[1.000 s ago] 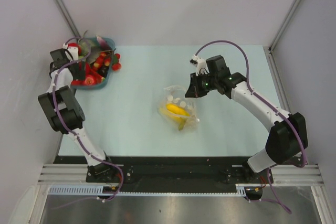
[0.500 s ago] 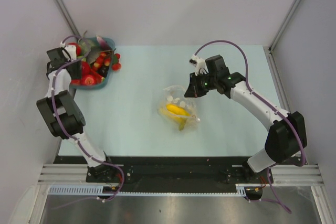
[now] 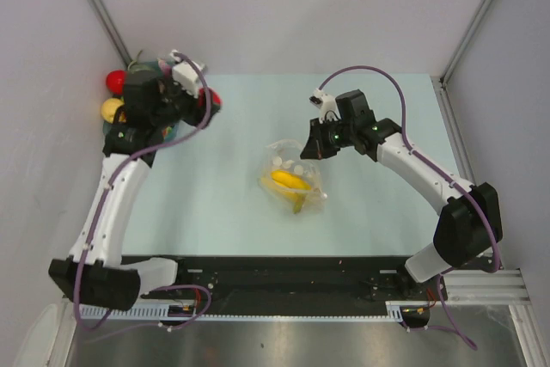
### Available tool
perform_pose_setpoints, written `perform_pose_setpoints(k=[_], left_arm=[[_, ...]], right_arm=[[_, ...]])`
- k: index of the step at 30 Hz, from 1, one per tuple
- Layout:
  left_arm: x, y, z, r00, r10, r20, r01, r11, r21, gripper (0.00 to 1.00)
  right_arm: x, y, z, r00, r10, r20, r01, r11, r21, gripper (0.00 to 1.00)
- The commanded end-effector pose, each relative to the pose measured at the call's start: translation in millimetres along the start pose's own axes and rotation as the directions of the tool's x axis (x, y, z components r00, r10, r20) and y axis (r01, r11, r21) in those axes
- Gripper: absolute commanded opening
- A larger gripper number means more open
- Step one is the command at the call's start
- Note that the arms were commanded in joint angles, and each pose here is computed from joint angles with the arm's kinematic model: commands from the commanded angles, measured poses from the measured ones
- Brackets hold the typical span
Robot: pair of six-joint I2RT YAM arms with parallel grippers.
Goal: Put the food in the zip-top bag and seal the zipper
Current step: Place the fake fruit in the zipper food storage bag.
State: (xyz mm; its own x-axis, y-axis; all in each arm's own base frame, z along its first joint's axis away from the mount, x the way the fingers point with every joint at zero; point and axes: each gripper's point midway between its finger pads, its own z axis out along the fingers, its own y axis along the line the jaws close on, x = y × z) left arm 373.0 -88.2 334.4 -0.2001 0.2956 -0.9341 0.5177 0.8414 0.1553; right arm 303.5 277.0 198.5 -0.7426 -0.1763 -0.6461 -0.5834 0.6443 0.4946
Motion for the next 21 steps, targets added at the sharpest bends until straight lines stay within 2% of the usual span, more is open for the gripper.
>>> perform_pose_setpoints(k=[1,4,7,13,14,16,18,20,21], left_arm=[[-24.6,-121.5,-22.4,0.997,-0.033,0.065,0.008,0.94,0.341,0.44],[-10.7,-169.7,-25.1,1.0,-0.015,0.019,0.005,0.888,0.459,0.44],[13.9,-201.2,-21.4,0.999,0.014,-0.039,0.008,0.85,0.527,0.47],[53.5,-230.5,-3.7,0.983,0.082,-0.162,0.026,0.818,0.574,0.48],[60.0,-229.5,-2.5,0.977,0.089,-0.193,0.036,0.825,0.564,0.53],[61.4,-229.3,-0.1,0.974,0.087,-0.211,0.047,0.828,0.558,0.56],[58.4,-230.0,1.1,0.976,0.082,-0.2,0.046,0.827,0.561,0.62],[59.1,-230.6,2.2,0.975,0.074,-0.212,0.059,0.827,0.559,0.68],[57.3,-229.2,2.1,0.974,0.074,-0.215,0.059,0.832,0.552,0.75]], right_arm=[[-16.0,20.2,-7.5,0.998,-0.018,0.059,0.021,0.999,-0.046,0.0],[-15.6,22.5,-8.5,0.998,-0.019,0.06,0.022,0.999,-0.047,0.0],[-16.8,23.3,-9.4,0.998,-0.016,0.063,0.019,0.999,-0.05,0.0],[-19.1,28.8,-11.6,0.997,-0.015,0.07,0.02,0.998,-0.065,0.0],[-18.7,30.5,-12.0,0.997,-0.018,0.068,0.023,0.997,-0.069,0.0],[-19.7,30.4,-12.2,0.997,-0.018,0.07,0.023,0.997,-0.07,0.0],[-19.1,30.2,-10.9,0.998,-0.014,0.066,0.019,0.997,-0.072,0.0],[-17.5,30.7,-8.5,0.998,-0.013,0.06,0.018,0.997,-0.078,0.0],[-18.1,31.5,-8.5,0.998,-0.016,0.062,0.02,0.997,-0.079,0.0]])
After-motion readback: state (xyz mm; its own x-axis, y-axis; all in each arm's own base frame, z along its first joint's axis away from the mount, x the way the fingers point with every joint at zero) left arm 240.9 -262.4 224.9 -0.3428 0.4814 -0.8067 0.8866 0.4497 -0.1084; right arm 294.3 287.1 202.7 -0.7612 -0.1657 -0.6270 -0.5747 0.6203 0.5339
